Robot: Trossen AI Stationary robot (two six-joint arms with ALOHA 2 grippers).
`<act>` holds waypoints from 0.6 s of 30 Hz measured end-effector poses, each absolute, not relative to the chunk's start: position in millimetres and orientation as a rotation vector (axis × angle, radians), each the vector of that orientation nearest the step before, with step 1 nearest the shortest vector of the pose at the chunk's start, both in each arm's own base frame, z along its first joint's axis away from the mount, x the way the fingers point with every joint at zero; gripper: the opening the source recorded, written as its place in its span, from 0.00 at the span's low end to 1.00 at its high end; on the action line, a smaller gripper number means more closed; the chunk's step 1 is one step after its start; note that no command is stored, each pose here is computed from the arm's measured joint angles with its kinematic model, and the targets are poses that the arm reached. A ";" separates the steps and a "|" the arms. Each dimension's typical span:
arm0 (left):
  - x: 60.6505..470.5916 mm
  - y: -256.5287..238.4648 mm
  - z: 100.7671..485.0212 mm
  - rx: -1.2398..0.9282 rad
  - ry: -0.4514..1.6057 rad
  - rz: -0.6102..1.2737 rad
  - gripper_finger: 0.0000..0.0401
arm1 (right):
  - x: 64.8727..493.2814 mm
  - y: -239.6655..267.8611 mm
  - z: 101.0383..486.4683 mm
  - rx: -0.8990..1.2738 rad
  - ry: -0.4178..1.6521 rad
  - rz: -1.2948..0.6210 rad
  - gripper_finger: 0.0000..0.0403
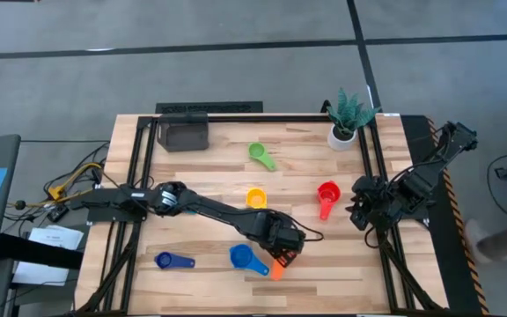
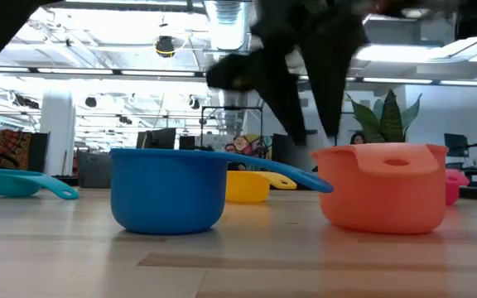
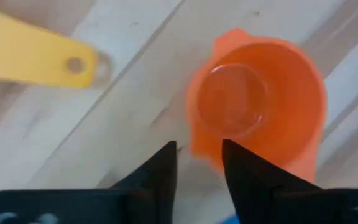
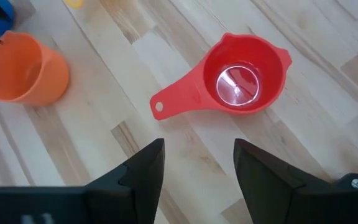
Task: Nest measuring cups in basket
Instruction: Stack the red measuring cup on top of the orange measuring cup
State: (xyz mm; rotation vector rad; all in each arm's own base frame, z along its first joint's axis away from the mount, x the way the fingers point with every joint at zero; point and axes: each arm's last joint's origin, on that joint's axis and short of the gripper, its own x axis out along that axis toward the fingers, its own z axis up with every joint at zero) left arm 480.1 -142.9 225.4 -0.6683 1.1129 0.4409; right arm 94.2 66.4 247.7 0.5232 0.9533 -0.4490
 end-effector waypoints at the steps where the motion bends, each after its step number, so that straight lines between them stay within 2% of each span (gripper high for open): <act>1: 477.6 -139.2 236.4 -0.674 1.097 0.434 0.33 | 94.7 66.8 247.9 0.528 0.950 -0.446 0.54; 5: 460.2 -112.3 284.7 -0.670 1.033 0.474 0.40 | 95.1 67.2 248.1 0.533 0.946 -0.443 0.54; 10: 428.9 -69.9 336.5 -0.650 0.956 0.614 0.41 | 96.0 65.9 248.1 0.538 0.942 -0.455 0.53; 18: 407.2 -38.0 363.5 -0.633 0.906 0.723 0.42 | 95.6 65.6 248.0 0.532 0.944 -0.456 0.54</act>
